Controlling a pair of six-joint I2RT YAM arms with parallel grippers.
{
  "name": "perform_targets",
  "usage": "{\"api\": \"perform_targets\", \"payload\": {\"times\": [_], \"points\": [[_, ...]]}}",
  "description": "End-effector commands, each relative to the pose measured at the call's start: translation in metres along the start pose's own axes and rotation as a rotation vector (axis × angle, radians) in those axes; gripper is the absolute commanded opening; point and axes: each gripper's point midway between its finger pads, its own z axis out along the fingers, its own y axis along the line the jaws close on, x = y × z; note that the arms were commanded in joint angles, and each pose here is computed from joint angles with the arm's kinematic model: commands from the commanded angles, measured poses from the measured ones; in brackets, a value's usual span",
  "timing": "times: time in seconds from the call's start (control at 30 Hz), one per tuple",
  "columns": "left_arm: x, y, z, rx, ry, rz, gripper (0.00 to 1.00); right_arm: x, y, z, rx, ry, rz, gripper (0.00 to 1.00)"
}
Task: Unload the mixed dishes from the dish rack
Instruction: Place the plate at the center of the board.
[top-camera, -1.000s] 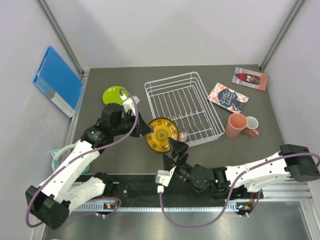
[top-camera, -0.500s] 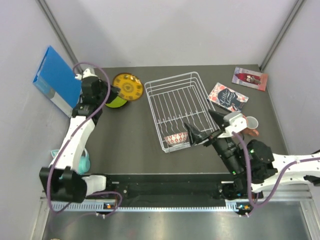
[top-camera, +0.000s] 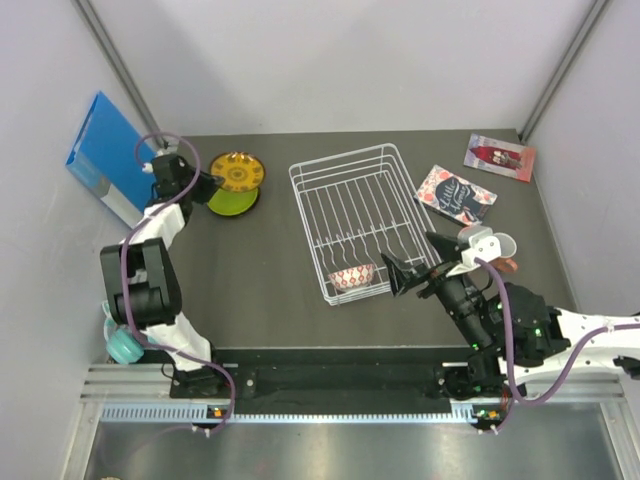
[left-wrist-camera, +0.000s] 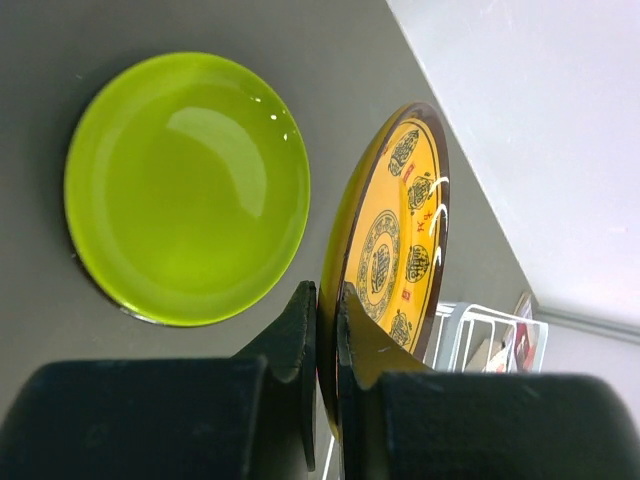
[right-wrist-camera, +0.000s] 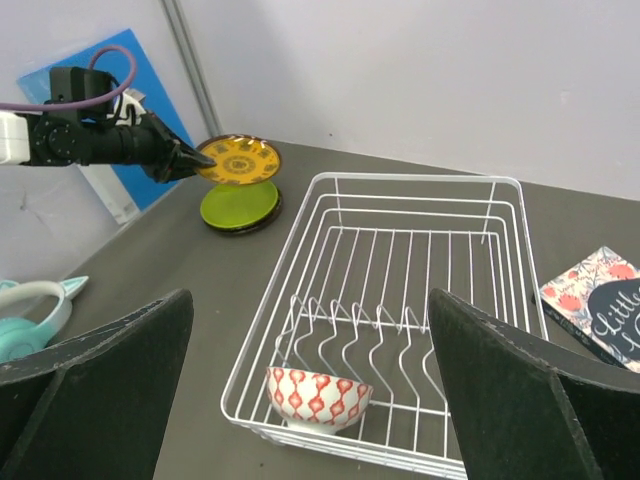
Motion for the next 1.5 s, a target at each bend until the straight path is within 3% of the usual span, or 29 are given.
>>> {"api": "perform_targets", "payload": {"times": [0.0,0.3,0.67,0.83,0.97,1.1,1.47], "points": [[-0.013,-0.021,0.013,0.114,-0.003,0.036,0.0,0.002,-0.007,0.0,0.025,0.01,0.022,1.0],[-0.007,0.039,0.031,-0.028,0.02,0.003,0.0,0.012,-0.007,0.004,0.037,0.032,-0.001,1.0],[0.001,0.076,0.04,-0.131,0.063,-0.007,0.01,0.02,0.0,0.012,0.029,0.052,-0.036,1.0],[0.004,0.086,0.041,-0.162,0.077,-0.006,0.16,0.023,-0.001,0.013,0.029,0.058,-0.039,1.0],[0.009,0.086,0.037,-0.174,0.099,-0.021,0.41,0.024,-0.003,0.014,0.03,0.058,-0.039,1.0],[0.005,0.072,0.028,-0.152,0.097,-0.029,0.56,0.027,-0.001,0.015,0.022,0.063,-0.047,1.0],[0.0,0.062,0.002,-0.211,0.112,-0.012,0.68,0.036,0.008,0.02,0.002,0.075,-0.034,1.0]]}}
